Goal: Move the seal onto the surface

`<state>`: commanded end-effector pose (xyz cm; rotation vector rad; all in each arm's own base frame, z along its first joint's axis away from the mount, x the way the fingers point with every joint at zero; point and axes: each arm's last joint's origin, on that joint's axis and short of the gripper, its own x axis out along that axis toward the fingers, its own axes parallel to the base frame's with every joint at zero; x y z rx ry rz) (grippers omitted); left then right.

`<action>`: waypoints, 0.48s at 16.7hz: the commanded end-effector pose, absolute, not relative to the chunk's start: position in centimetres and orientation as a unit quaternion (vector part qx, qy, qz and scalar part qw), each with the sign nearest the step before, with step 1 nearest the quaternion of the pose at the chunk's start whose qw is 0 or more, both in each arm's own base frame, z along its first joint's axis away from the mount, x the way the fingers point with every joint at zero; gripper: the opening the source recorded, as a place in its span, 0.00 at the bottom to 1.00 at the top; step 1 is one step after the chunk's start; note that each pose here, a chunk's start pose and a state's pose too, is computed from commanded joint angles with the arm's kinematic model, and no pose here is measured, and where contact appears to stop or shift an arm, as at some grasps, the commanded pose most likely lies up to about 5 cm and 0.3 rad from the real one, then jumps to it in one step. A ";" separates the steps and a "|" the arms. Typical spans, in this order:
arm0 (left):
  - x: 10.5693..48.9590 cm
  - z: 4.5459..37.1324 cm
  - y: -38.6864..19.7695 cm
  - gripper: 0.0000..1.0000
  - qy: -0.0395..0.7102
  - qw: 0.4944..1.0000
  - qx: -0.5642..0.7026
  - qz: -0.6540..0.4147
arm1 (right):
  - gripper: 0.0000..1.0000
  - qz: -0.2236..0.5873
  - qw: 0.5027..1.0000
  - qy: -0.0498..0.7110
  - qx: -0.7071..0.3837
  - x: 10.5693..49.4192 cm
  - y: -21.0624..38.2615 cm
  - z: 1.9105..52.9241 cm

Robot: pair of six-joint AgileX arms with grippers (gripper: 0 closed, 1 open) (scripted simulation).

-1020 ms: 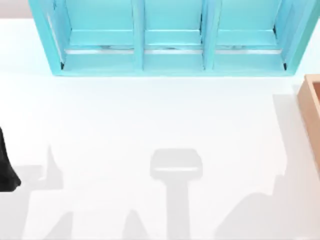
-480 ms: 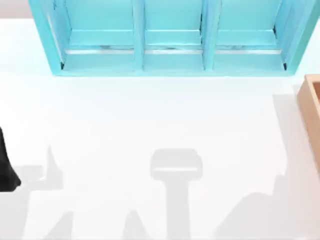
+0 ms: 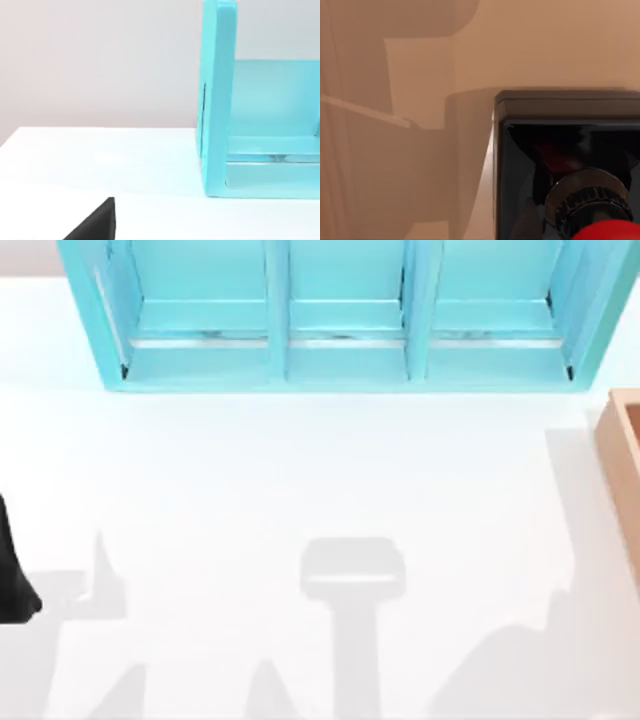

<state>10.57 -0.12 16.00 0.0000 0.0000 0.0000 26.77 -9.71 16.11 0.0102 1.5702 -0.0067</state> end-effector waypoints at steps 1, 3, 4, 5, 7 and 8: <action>10.6 16.0 -0.1 1.00 0.000 1.000 0.000 0.000 | 0.00 -0.003 0.708 0.707 0.004 26.8 -9.7 16.2; 10.6 16.0 -0.1 1.00 0.000 1.000 0.000 0.000 | 0.00 -0.004 0.709 0.705 0.004 27.5 -8.8 17.2; 10.6 16.0 -0.1 1.00 0.000 1.000 0.000 0.000 | 0.00 -0.004 0.711 0.704 0.004 28.0 -8.0 18.0; 10.6 16.0 -0.1 1.00 0.000 1.000 0.000 0.000 | 0.00 -0.005 0.711 0.703 0.004 28.5 -6.9 19.1; 10.6 16.0 -0.1 1.00 0.000 1.000 0.000 0.000 | 0.00 -0.005 0.705 0.709 0.007 29.3 -4.3 21.7; 10.6 16.0 -0.1 1.00 0.000 1.000 0.000 0.000 | 0.00 -0.004 0.699 0.715 0.008 29.3 -2.6 23.1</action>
